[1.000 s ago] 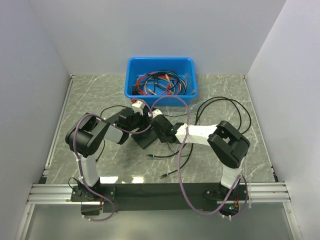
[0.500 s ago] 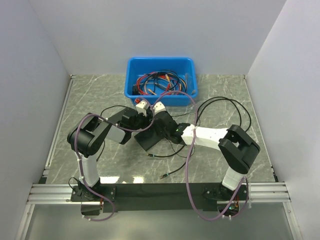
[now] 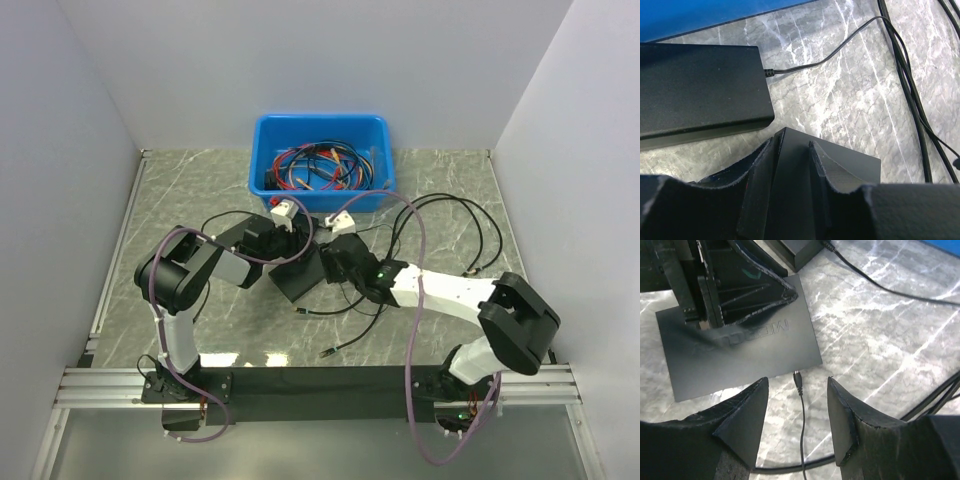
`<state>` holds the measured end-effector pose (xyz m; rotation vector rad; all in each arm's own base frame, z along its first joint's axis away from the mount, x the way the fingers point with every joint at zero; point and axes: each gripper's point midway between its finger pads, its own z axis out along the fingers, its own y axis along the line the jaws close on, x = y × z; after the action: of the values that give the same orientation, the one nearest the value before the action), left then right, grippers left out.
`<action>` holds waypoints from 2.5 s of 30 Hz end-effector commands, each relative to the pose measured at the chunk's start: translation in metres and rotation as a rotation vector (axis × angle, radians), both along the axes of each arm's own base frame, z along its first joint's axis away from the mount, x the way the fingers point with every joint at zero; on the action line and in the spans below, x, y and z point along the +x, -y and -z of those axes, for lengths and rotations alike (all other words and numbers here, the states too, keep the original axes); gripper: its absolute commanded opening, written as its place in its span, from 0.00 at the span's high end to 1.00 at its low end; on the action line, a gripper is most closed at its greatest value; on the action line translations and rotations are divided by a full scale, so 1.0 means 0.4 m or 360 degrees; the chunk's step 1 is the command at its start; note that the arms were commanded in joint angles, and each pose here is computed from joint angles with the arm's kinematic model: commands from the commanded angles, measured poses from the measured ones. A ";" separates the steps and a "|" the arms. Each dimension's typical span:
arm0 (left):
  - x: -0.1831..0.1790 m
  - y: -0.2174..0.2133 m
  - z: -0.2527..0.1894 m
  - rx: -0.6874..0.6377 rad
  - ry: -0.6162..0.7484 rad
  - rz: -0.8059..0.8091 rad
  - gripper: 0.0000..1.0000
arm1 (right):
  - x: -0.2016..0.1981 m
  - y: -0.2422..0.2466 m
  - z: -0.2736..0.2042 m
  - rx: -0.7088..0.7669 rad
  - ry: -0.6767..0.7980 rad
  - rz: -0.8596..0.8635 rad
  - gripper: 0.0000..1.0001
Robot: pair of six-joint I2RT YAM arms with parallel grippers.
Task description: Insert the plug into the switch port
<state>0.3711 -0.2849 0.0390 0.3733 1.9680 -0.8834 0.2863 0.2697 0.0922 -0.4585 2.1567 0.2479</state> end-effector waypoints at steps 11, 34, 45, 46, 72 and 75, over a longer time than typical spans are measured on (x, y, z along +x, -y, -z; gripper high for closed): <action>-0.068 -0.077 0.128 0.0176 -0.0328 -0.0113 0.60 | -0.048 -0.002 0.080 0.0124 -0.0152 0.0055 0.45; -0.066 -0.075 0.146 0.0190 -0.0350 -0.0098 0.61 | -0.007 -0.029 0.168 -0.0036 -0.0238 0.0090 0.78; -0.071 -0.069 0.146 0.0174 -0.0362 -0.0075 0.62 | 0.034 -0.054 0.150 -0.0032 -0.0206 0.0105 0.84; -0.072 -0.068 0.146 0.0173 -0.0362 -0.0073 0.62 | 0.039 -0.057 0.149 -0.0033 -0.0203 0.0108 0.86; 0.062 -0.157 -0.136 0.0279 -0.0267 -0.0658 0.50 | -0.074 0.017 0.003 0.0214 -0.0135 0.0126 0.49; 0.013 -0.188 -0.161 0.0314 -0.0269 -0.0775 0.49 | -0.063 0.009 -0.015 0.0229 -0.0129 0.0147 0.48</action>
<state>0.3904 -0.2273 0.0845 0.0142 2.1832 -0.5342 0.2582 0.2657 0.0904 -0.3181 2.2224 0.3747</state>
